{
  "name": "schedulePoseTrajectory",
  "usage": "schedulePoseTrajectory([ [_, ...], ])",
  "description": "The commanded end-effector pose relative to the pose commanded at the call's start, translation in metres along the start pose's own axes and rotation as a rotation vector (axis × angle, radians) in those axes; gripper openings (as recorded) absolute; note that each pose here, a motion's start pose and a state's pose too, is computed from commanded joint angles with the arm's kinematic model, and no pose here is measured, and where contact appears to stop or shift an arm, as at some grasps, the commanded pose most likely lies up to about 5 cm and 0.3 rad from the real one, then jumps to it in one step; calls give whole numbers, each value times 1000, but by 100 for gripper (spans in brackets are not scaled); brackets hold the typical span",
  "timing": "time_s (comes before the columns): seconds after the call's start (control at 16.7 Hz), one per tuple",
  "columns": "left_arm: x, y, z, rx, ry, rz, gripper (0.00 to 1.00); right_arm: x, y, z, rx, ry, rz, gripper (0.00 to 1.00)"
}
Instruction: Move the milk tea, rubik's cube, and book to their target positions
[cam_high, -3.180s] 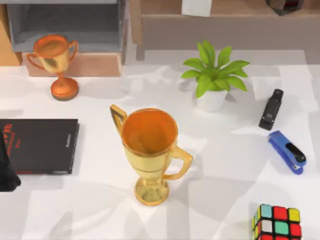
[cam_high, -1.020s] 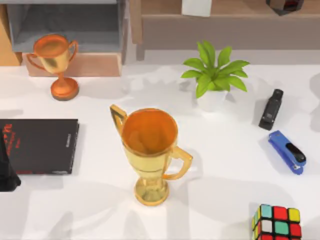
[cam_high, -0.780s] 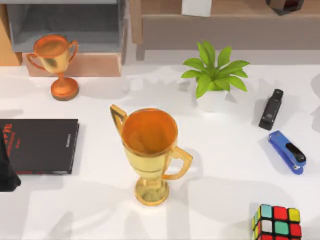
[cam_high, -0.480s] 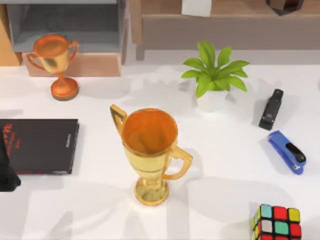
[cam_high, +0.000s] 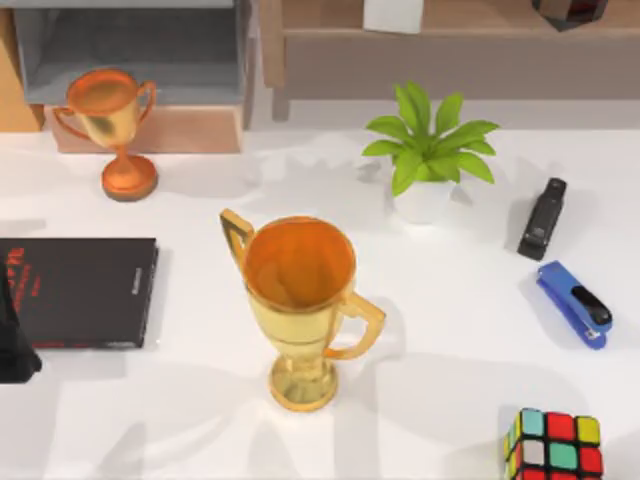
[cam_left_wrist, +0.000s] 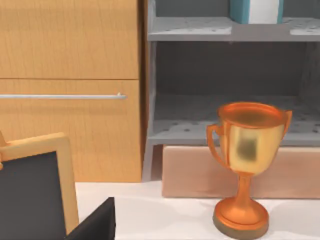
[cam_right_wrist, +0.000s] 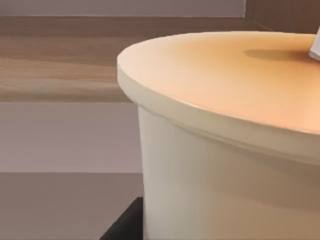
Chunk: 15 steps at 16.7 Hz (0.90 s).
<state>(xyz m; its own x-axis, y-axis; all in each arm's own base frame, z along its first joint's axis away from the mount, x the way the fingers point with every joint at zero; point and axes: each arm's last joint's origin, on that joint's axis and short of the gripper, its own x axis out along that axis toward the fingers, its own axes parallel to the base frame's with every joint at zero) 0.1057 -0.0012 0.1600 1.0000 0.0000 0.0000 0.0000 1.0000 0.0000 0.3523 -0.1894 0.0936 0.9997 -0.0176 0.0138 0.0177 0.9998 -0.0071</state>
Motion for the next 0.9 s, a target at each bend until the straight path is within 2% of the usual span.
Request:
schedulePoseTrajectory([
  [0.6, 0, 0, 0, 0, 0, 0, 100, 0, 0, 0, 0, 0, 0, 98],
  [0.9, 0, 0, 0, 0, 0, 0, 100, 0, 0, 0, 0, 0, 0, 100],
])
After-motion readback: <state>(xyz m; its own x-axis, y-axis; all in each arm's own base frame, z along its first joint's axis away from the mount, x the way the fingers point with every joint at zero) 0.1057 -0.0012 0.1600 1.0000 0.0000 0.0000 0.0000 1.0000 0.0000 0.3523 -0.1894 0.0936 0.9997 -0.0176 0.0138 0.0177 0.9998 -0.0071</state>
